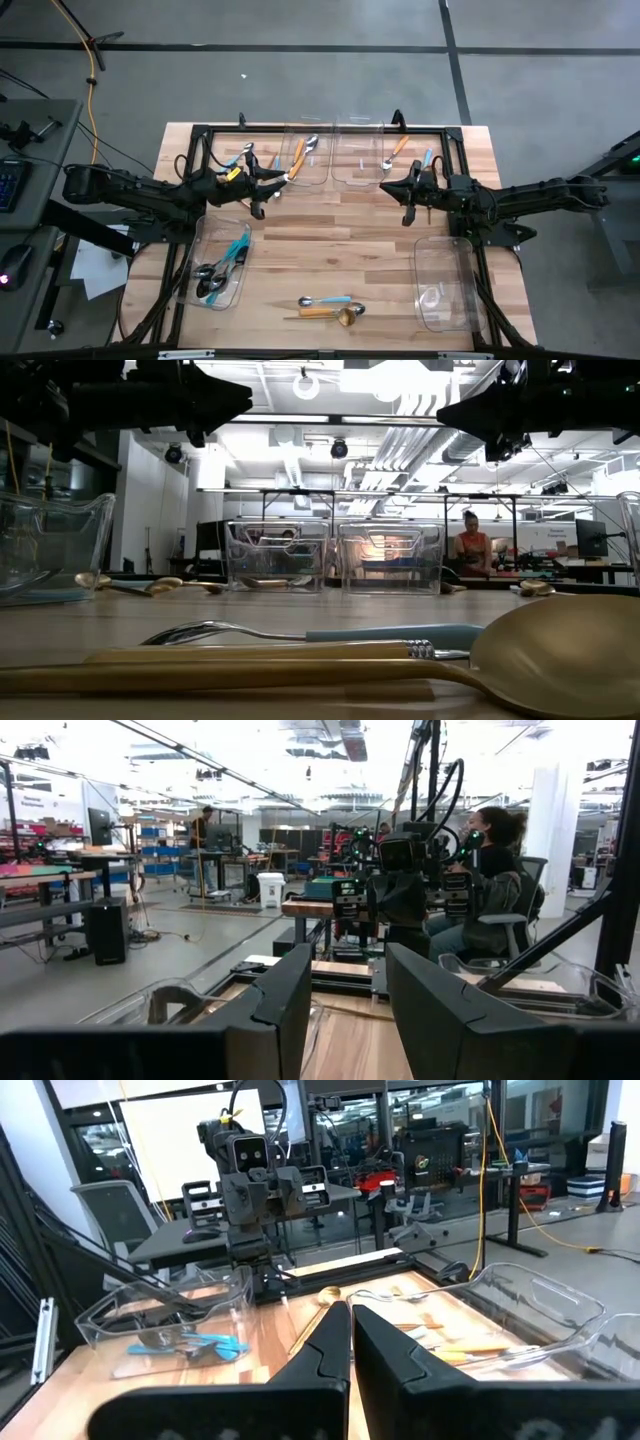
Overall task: Sort silverware by color (type)
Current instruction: Put the yellow spoon into the top left transparent bin
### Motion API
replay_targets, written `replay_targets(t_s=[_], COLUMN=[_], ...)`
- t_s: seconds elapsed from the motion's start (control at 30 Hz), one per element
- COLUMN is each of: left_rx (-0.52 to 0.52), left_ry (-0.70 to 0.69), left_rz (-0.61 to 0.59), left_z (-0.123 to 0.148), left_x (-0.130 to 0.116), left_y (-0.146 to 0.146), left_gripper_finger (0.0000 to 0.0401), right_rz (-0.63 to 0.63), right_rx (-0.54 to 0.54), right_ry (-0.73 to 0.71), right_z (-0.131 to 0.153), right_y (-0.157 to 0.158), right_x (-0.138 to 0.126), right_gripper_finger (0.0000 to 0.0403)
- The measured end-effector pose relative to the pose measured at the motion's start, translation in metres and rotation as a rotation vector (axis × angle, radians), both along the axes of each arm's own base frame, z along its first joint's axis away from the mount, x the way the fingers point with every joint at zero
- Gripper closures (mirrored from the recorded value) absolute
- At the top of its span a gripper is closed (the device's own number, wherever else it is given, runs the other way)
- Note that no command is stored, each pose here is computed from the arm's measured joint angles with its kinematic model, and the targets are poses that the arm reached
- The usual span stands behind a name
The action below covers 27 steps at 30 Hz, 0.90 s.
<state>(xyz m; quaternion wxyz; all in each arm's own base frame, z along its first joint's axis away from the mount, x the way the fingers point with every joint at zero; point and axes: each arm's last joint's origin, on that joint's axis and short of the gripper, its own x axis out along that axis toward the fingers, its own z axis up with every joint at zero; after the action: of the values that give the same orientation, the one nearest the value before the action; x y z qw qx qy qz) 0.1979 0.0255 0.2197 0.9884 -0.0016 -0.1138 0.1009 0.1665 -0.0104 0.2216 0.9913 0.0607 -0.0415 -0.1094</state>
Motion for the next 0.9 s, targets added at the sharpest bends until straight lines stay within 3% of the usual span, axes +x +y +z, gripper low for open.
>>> replay_targets(t_s=[0.9], left_rx=[0.0], left_ry=[0.0], left_rz=[0.0], left_z=[0.0001], left_x=[0.0001], left_y=[0.0], left_gripper_finger=[0.0282], right_rz=[-0.002], right_rx=[0.017], right_ry=[-0.02], right_z=[0.0015], right_y=[-0.0001], right_x=[-0.0001], right_gripper_finger=[0.0403])
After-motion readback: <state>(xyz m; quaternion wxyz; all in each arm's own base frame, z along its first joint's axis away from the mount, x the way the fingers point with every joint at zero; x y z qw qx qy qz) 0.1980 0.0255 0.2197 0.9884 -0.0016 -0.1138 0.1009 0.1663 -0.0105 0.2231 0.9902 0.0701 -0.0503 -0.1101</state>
